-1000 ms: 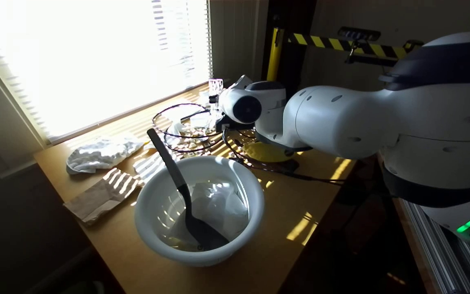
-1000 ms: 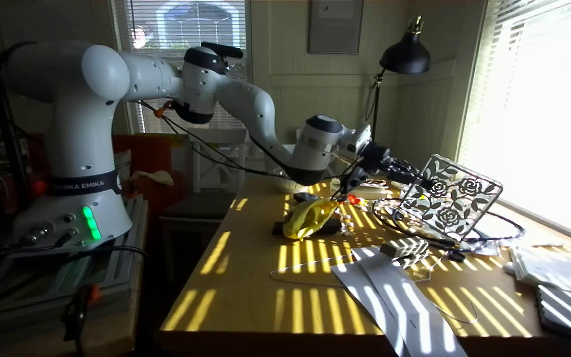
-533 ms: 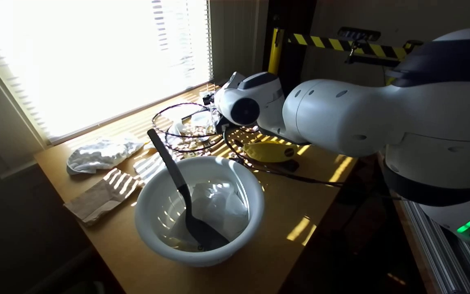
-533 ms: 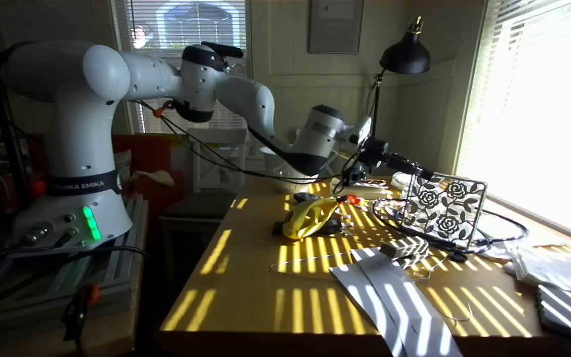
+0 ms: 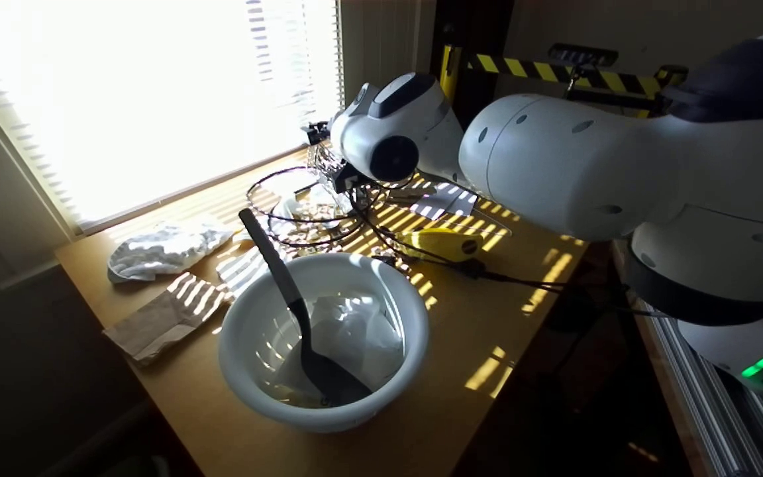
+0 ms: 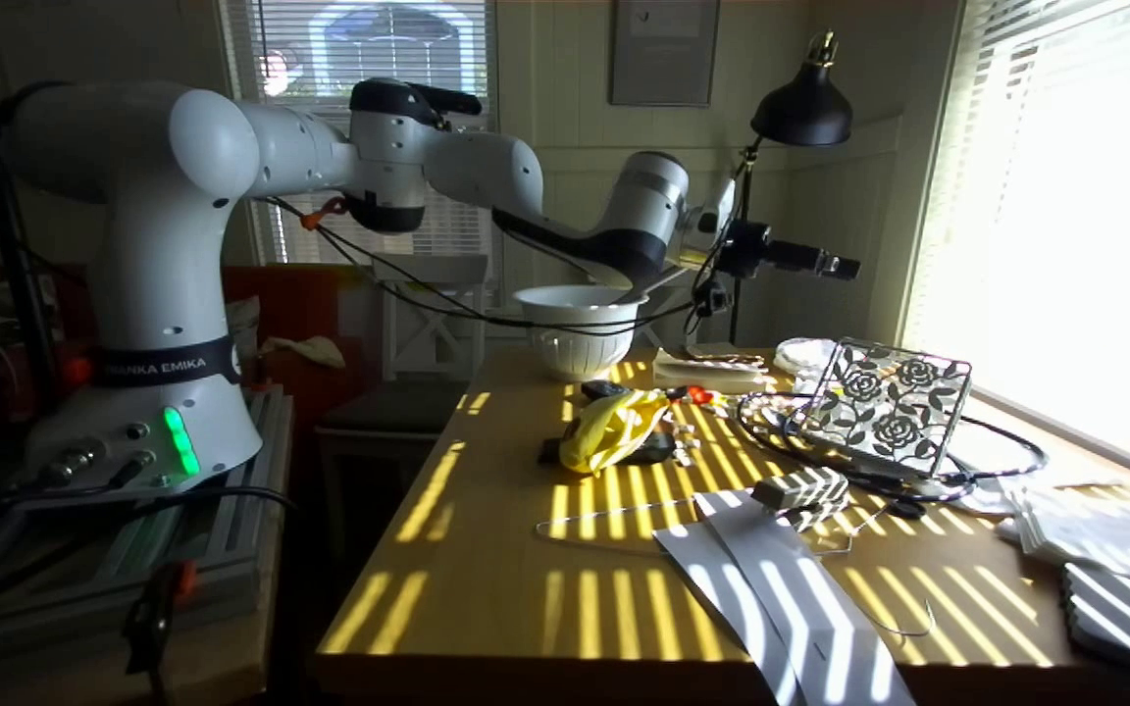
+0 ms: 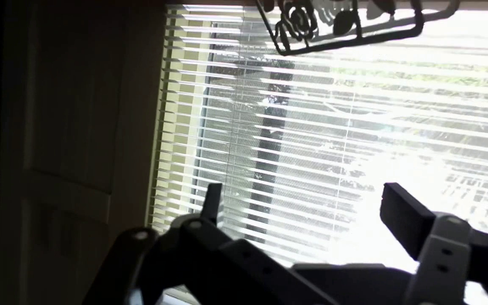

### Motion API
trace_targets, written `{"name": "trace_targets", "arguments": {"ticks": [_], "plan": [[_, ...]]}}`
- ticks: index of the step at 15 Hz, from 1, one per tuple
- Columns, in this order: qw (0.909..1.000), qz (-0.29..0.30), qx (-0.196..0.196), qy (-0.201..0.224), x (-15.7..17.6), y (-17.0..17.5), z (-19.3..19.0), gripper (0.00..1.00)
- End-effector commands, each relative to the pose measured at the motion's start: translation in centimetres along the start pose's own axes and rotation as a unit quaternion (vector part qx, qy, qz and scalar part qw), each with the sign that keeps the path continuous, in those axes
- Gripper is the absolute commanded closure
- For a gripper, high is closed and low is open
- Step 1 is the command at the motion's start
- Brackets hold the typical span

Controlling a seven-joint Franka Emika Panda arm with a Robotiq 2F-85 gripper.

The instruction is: Move the cable forward then put the white thing on it

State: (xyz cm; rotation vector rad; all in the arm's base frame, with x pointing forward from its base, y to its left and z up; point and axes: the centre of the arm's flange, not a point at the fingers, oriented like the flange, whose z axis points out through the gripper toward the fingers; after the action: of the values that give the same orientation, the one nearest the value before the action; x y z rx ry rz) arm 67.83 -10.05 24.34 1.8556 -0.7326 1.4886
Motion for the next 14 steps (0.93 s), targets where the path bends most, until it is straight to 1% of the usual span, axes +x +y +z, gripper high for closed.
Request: {"name": "trace_targets", "arguments": {"ticks": [1,2,3,4,6,8,9,11,14], "plan": [[0.9975,0.004,0.036,0.060,2.7,1.8,-1.5,0.00],[0.9970,-0.002,0.040,0.066,3.8,1.6,-1.9,0.00],[0.9975,-0.025,0.035,0.057,4.7,1.3,-2.1,0.00],[0.9968,-0.043,0.036,0.056,4.6,1.2,-2.2,0.00],[0.9940,-0.093,0.048,0.033,3.4,0.9,-2.1,0.00],[0.9875,-0.145,0.061,0.000,0.5,0.1,-1.8,0.00],[0.9834,-0.170,0.061,-0.011,-1.1,-0.2,-1.8,0.00],[0.9728,-0.217,0.074,-0.032,-4.6,-0.9,-1.4,0.00],[0.9511,-0.285,0.103,-0.061,-8.9,-2.1,-1.0,0.00]]}}
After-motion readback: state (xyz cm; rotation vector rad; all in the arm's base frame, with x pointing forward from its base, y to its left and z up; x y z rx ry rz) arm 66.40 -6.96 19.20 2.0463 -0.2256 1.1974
